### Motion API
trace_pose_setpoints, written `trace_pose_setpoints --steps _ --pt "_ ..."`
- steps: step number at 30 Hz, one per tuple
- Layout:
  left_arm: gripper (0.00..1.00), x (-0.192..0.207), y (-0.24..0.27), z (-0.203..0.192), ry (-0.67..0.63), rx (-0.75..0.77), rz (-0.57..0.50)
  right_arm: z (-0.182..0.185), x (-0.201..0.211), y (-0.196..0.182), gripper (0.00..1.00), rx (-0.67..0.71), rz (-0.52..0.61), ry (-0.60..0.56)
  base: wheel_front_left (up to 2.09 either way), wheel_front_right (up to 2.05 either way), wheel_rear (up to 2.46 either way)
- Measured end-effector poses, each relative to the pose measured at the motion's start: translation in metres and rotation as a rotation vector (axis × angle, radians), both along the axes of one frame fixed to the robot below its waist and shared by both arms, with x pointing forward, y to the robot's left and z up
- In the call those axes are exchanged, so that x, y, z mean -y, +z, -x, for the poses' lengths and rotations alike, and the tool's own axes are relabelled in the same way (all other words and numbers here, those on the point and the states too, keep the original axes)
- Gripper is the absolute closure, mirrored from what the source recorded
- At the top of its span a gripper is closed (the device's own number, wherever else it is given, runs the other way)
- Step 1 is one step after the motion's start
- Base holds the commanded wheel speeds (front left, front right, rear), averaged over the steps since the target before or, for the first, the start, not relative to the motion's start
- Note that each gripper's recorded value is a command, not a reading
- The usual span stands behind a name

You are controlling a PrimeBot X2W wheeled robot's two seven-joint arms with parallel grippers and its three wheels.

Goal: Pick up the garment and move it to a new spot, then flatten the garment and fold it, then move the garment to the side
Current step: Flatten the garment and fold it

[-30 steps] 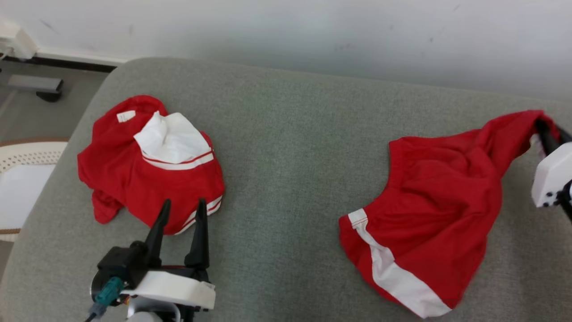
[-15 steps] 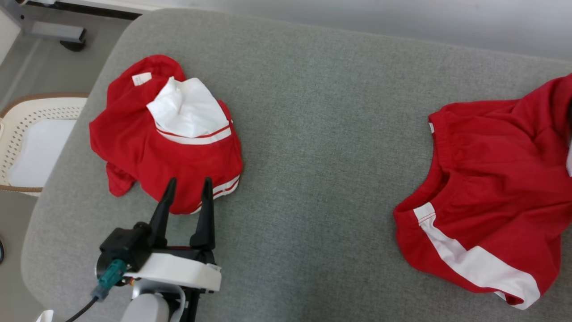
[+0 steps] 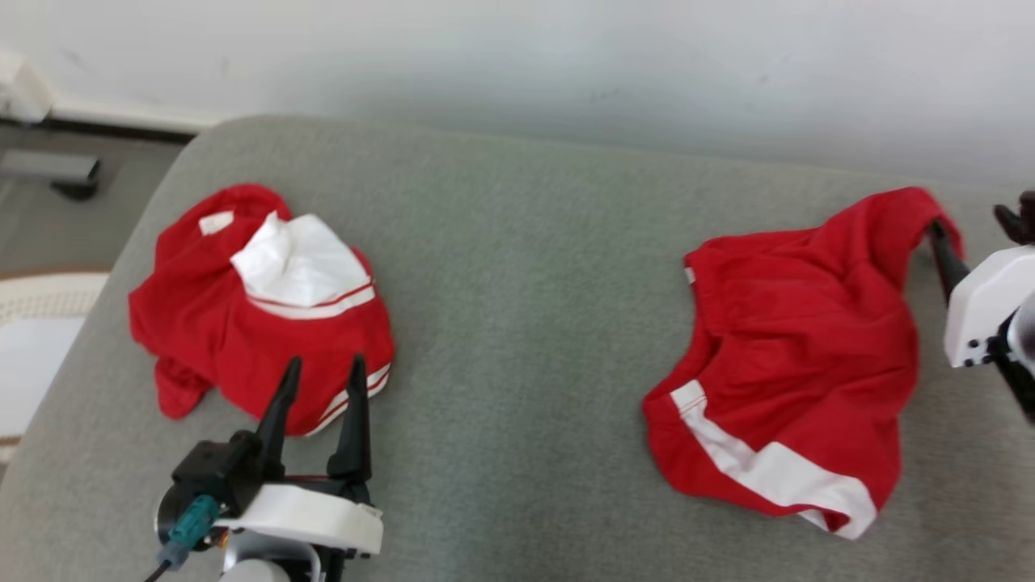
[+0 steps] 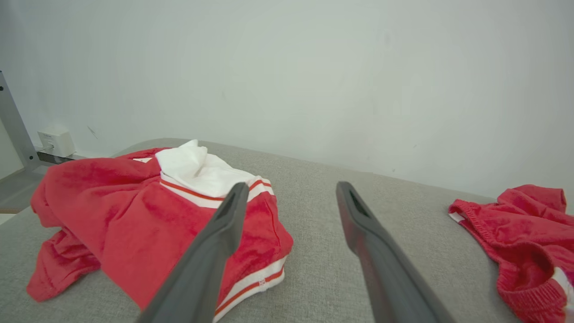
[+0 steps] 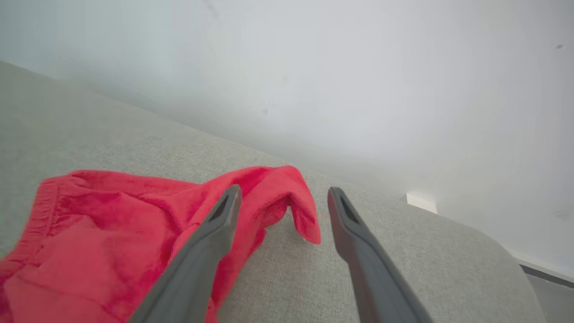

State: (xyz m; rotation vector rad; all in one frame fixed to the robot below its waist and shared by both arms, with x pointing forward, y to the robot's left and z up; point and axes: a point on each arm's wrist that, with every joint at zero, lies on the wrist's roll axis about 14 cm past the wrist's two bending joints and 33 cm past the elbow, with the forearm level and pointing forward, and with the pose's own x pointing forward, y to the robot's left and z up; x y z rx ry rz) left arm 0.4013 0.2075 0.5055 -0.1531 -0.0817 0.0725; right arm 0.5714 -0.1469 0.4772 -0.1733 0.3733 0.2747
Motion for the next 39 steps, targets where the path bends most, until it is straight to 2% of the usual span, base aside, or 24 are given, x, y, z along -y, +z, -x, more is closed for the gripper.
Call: trace_pose_setpoints --steps 6,18,27,39 --pt "0.0 0.021 0.021 0.006 -0.058 0.063 -0.004 0.035 0.006 0.07 0.0 0.301 -0.126 0.021 0.0 0.0 0.0" --pt "0.0 0.049 0.041 0.012 -0.134 0.123 0.004 0.13 0.032 0.091 0.0 0.51 -0.392 -0.12 0.0 0.0 0.0" --pt "0.0 0.057 0.036 0.016 -0.158 0.109 0.009 0.19 0.024 0.058 0.0 0.484 -0.48 -0.206 0.0 0.0 0.0" --pt "0.0 0.066 0.022 0.011 -0.186 0.067 0.028 0.194 0.023 0.061 0.0 0.504 -0.502 -0.227 0.0 0.0 0.0"
